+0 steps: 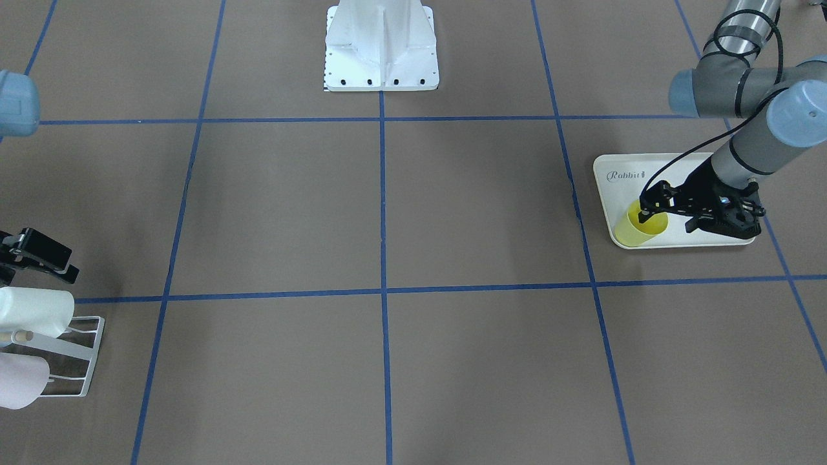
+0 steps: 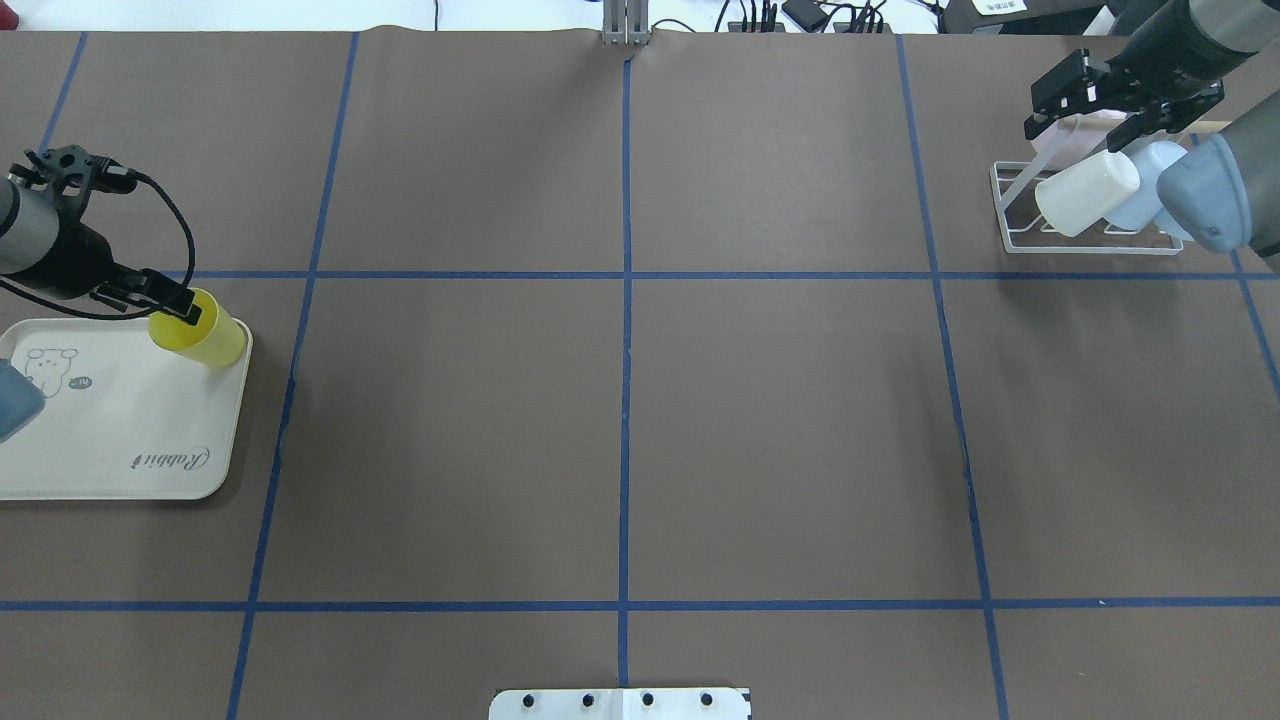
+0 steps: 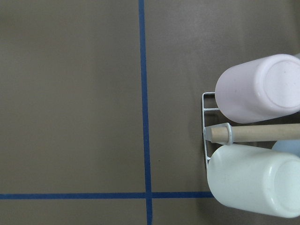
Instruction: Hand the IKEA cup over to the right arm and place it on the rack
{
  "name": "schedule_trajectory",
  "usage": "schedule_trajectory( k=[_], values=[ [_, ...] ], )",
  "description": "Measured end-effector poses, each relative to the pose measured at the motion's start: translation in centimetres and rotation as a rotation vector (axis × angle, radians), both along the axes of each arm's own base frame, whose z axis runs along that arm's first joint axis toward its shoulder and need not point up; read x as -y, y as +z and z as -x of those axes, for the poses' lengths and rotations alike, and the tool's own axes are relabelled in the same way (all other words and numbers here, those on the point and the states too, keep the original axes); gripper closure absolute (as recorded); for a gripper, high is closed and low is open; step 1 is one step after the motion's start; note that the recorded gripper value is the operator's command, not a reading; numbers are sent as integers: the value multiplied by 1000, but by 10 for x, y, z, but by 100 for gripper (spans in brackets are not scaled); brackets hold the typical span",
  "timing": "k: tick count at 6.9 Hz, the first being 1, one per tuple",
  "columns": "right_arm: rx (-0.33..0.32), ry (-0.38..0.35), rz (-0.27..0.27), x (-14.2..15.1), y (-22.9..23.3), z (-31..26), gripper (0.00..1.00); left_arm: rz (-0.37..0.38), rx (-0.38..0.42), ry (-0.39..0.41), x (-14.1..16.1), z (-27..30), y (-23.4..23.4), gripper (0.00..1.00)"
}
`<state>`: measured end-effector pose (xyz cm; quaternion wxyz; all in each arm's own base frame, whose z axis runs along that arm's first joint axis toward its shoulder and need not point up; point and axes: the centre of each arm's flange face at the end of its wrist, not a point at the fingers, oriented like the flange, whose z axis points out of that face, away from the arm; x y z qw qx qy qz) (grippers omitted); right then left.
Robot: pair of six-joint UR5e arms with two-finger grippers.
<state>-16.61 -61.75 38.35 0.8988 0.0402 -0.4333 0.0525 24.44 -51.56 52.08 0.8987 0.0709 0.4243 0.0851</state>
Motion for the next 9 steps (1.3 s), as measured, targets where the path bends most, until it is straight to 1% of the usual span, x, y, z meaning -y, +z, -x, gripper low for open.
schedule_trajectory(
  k=[1,2,3,4,6,7,9],
  values=[
    [1,0,-3,-3,0,-1,0,3,0,1,-2,0,1,45],
    [1,0,-4,-4,-1,-1,0,5,-1,2,-3,0,2,71],
    [1,-1,-4,-4,0,-1,0,7,-3,3,-3,0,2,95],
    [0,-2,-3,-5,1,0,0,7,-2,3,-3,0,2,100],
    [-3,-3,-2,-5,2,1,0,-3,0,-2,-3,2,-1,100],
    [-3,-3,-2,-5,2,1,0,-15,-6,-9,-6,6,-9,100],
    [-3,-3,-4,-5,1,2,0,-53,-30,-48,-22,39,-42,100]
  ],
)
